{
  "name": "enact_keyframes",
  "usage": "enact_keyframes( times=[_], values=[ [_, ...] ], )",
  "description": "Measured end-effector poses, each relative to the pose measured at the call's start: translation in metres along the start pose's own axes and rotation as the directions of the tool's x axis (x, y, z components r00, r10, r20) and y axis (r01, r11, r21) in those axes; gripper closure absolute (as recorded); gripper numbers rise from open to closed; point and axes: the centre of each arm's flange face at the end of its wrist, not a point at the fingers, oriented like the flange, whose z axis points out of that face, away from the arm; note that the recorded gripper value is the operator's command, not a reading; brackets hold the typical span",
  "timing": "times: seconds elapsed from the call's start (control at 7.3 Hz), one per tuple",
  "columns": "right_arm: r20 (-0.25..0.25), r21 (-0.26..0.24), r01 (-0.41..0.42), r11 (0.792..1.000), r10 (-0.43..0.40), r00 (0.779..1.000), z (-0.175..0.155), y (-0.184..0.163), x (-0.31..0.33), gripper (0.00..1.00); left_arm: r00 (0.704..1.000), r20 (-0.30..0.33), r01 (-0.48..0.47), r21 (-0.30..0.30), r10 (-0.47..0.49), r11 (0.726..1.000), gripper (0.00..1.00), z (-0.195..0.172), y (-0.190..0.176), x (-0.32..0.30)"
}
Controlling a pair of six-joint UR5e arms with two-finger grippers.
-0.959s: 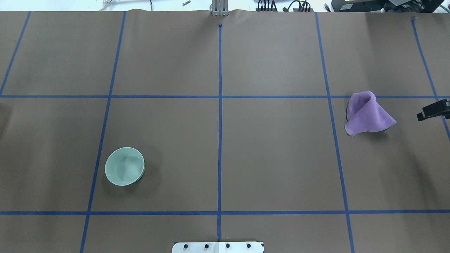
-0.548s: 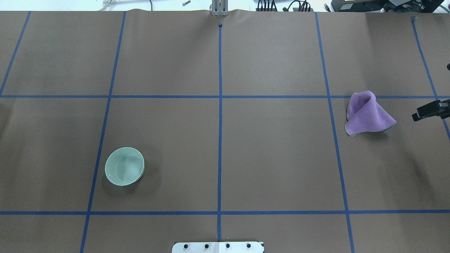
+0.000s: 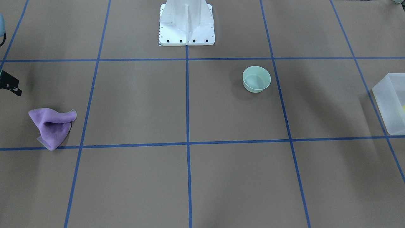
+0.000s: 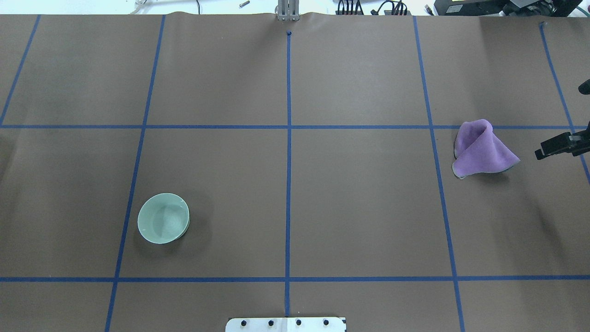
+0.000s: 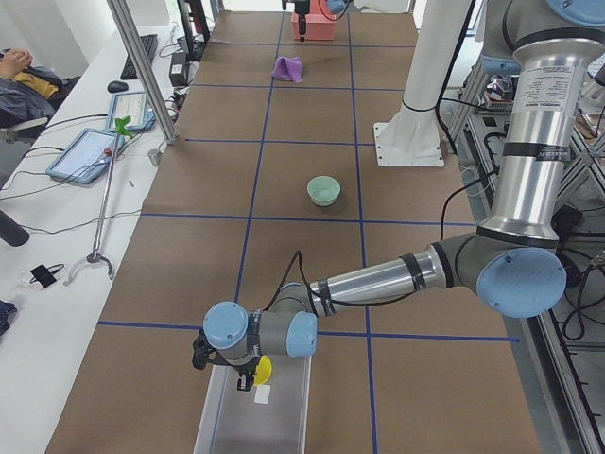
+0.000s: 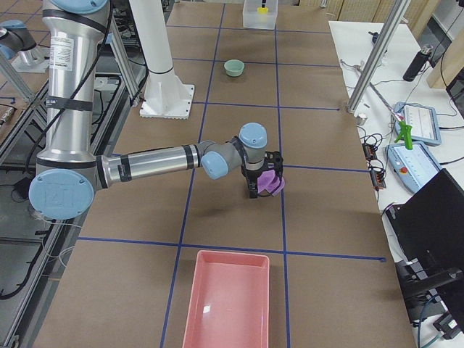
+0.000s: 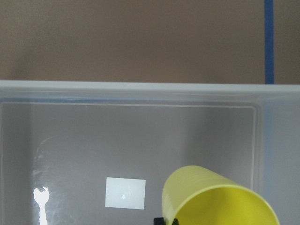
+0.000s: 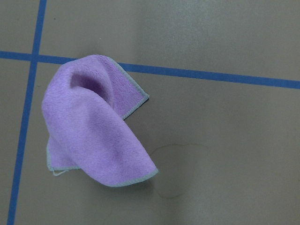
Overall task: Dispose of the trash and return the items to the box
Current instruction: 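Reach the right gripper to the lavender cloth and pinch it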
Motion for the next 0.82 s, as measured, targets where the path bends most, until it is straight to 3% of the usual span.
enact_keyframes(
  times=[0.41, 0.82],
  values=[
    [0.01, 0.006, 0.019, 1.0, -0.019, 1.0, 0.004, -0.013, -0.026, 0.0, 0.999, -0.001, -0.037, 0.048, 0.037, 0.998, 0.32, -0.04, -0.015, 0.038],
    [0.004, 0.042, 0.015, 0.999, -0.015, 1.0, 0.039, -0.039, -0.065, 0.0, 0.999, -0.005, 0.032, 0.093, -0.031, 0.995, 0.32, -0.123, -0.026, 0.118]
  ],
)
